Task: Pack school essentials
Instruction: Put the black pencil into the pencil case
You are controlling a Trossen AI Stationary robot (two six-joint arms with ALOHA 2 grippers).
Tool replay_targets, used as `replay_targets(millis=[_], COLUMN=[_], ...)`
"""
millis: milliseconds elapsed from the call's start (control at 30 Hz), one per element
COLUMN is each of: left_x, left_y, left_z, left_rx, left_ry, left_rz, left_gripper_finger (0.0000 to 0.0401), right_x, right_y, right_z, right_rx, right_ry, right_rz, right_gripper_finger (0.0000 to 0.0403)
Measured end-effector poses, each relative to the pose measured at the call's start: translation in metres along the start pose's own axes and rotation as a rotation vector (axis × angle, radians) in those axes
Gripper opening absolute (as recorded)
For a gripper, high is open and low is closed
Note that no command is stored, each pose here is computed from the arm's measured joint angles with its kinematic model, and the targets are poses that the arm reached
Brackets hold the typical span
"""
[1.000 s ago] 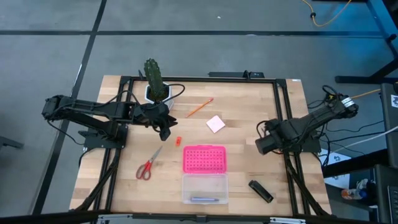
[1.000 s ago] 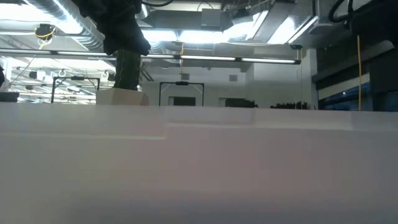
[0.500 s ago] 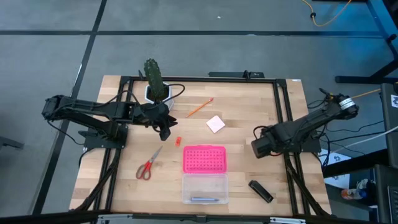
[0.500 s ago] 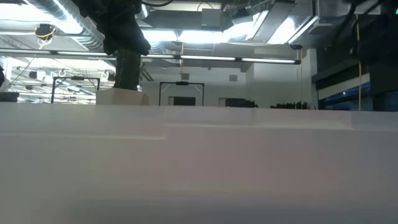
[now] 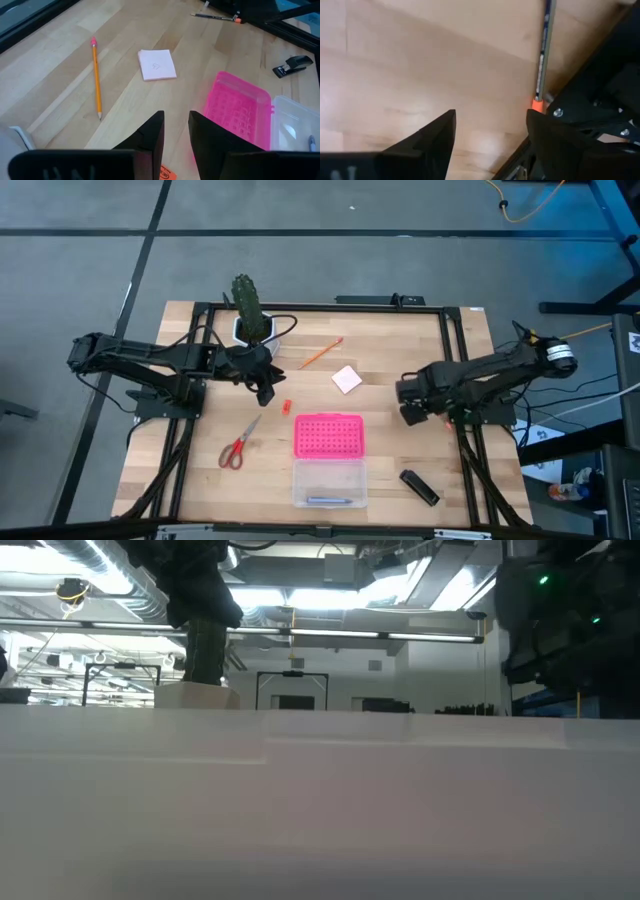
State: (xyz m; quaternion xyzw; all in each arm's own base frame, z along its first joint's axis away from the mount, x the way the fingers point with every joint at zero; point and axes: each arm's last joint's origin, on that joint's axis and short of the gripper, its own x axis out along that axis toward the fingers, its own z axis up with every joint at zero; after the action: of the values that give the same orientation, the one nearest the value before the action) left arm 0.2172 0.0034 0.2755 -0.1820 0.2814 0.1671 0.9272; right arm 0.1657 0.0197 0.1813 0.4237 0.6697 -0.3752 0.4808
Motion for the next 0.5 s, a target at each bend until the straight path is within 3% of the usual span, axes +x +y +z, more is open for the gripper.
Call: replay_targets(millis=[300, 500], left_x=[0.000, 0.000], left_y=[0.000, 0.000], left_z=[0.000, 0.000], left_rx=[0.000, 0.003], left_ry=[-0.003, -0.002], left_rz=[-0.001, -0.001], left_gripper_finger=[0.0083, 0.0083], right_x=[0.002, 0.007], right_y=[-0.006, -0.016], right_z=[0.041, 0.069], right_rx=[0.103, 0.105], right_ry=[0.024, 0.067], right_rz=[0.001, -0.010], right_gripper_finger=[0.0244, 0.0244])
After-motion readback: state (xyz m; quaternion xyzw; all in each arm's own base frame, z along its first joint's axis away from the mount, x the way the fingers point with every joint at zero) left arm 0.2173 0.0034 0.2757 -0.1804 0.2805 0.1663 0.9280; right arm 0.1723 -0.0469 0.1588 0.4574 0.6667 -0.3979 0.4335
